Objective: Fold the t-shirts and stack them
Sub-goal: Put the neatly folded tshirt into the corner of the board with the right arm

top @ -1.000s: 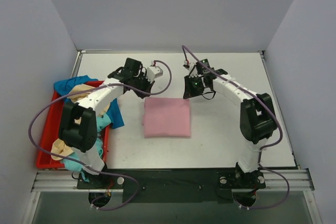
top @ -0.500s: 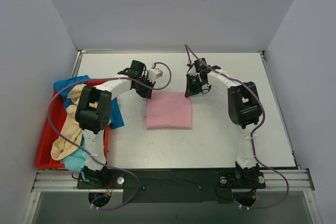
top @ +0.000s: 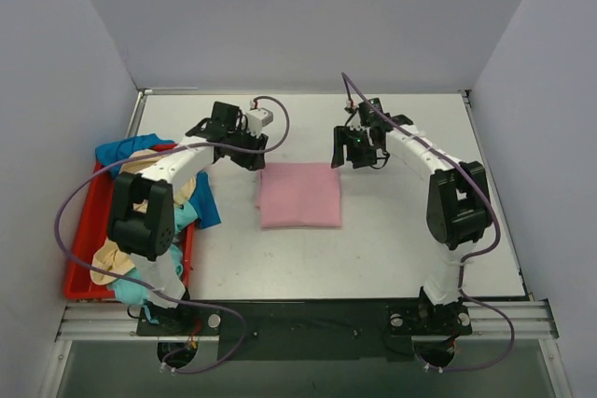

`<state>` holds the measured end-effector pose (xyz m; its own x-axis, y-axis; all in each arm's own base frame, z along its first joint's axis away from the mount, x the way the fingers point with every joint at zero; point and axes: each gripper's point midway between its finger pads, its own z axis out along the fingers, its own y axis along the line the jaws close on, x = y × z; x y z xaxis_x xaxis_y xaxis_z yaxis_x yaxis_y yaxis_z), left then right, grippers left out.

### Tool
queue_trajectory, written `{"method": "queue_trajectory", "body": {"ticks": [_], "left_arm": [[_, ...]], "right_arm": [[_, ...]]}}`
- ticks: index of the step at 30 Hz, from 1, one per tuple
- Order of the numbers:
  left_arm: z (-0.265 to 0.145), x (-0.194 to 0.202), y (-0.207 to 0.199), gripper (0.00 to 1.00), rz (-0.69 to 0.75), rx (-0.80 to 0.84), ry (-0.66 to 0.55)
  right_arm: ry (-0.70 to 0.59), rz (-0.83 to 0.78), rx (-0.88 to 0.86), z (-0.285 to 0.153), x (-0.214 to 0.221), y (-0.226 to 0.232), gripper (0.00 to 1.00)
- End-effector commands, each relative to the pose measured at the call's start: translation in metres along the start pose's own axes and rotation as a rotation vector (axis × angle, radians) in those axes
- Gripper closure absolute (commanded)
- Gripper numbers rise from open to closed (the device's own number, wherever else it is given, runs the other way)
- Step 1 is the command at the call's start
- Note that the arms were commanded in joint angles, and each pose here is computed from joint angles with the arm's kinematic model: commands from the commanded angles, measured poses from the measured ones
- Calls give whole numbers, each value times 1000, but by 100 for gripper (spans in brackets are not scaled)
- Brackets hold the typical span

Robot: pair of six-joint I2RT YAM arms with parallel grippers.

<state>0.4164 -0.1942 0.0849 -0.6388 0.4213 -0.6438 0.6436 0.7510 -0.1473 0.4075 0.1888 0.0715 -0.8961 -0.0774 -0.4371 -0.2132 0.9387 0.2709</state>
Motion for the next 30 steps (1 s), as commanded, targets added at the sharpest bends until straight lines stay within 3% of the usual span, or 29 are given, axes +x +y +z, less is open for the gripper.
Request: {"method": "queue_trajectory", "body": {"ticks": [1,10,14,16,17,18,24,30], "left_arm": [[-35,-7,-18,49,-57,16,-112],[-13,35,-22,49,-137,41,-27],[-15,32,-19,49,-144,47,-40],[-18,30,-18,49,-142,46,-47],[-21,28,-16,49,-146,46,-53],[-23,28,-15,49,-142,44,-56],[-44,20,1,49,-121,8,-86],[-60,15,9,49,-96,-29,-110]], "right_arm": [[88,70,-101,-8,38,13,37],[155,211,-239,29,55,26,52],[168,268,-314,35,55,33,70],[177,312,-331,37,53,29,83],[186,338,-328,40,53,25,95],[187,347,-337,40,52,24,100],[157,362,-322,36,32,6,100],[110,299,-191,28,-9,-59,100]]}}
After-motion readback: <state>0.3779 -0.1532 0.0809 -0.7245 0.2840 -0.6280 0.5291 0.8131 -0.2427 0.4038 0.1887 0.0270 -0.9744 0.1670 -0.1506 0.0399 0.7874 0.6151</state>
